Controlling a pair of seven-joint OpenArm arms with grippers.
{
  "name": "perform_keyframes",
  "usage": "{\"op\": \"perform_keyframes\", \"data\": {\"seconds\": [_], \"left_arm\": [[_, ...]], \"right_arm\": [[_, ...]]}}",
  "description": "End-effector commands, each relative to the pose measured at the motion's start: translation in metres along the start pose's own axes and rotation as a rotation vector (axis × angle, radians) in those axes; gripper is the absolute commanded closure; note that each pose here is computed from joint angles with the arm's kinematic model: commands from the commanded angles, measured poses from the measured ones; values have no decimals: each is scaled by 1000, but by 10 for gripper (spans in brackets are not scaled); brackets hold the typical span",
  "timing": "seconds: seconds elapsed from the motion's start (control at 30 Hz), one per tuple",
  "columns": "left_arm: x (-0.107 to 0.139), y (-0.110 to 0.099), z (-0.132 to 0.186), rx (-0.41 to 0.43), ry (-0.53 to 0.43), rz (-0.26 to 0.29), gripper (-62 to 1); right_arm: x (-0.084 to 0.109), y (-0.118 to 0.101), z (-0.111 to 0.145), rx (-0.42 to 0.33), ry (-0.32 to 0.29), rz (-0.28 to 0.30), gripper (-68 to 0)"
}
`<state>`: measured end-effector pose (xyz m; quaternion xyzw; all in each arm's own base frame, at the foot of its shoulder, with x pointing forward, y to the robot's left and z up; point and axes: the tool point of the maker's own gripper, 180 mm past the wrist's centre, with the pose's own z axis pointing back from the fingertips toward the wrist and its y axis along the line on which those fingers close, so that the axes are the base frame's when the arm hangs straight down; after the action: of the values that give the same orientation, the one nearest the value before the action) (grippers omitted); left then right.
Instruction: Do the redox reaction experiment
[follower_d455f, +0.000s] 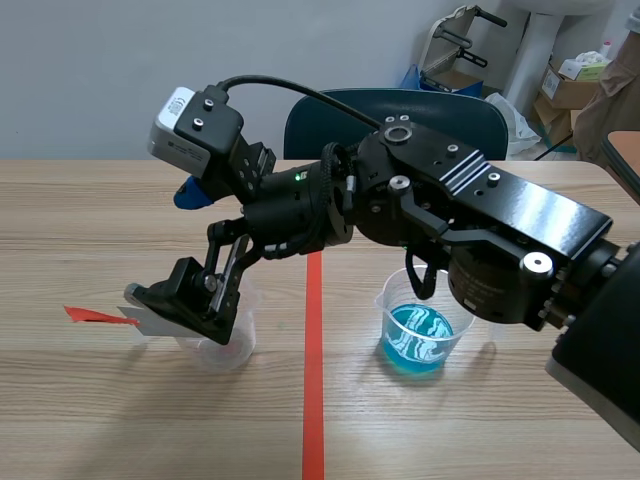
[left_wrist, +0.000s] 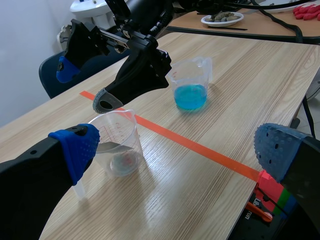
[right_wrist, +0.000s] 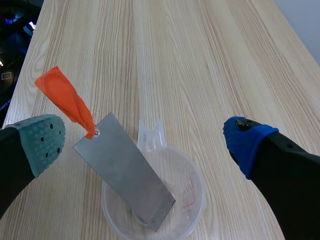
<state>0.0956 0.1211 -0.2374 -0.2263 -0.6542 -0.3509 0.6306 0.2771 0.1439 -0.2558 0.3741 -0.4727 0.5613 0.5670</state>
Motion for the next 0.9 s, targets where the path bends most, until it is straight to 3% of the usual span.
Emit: {"op": "perform_keyframes", "data": {"seconds": [0.0, 0.6, 0.87], "left_arm": [[7, -1, -3, 5, -31, 7, -623], [7, -1, -3, 7, -31, 4, -623], [7, 6, -2, 24, -28, -20, -623]], "right_arm": [[10, -1, 0, 9, -36, 5, -679], [18, -7, 6, -19, -85, -26, -679], [34, -29, 38, -140, -175, -28, -679]]}}
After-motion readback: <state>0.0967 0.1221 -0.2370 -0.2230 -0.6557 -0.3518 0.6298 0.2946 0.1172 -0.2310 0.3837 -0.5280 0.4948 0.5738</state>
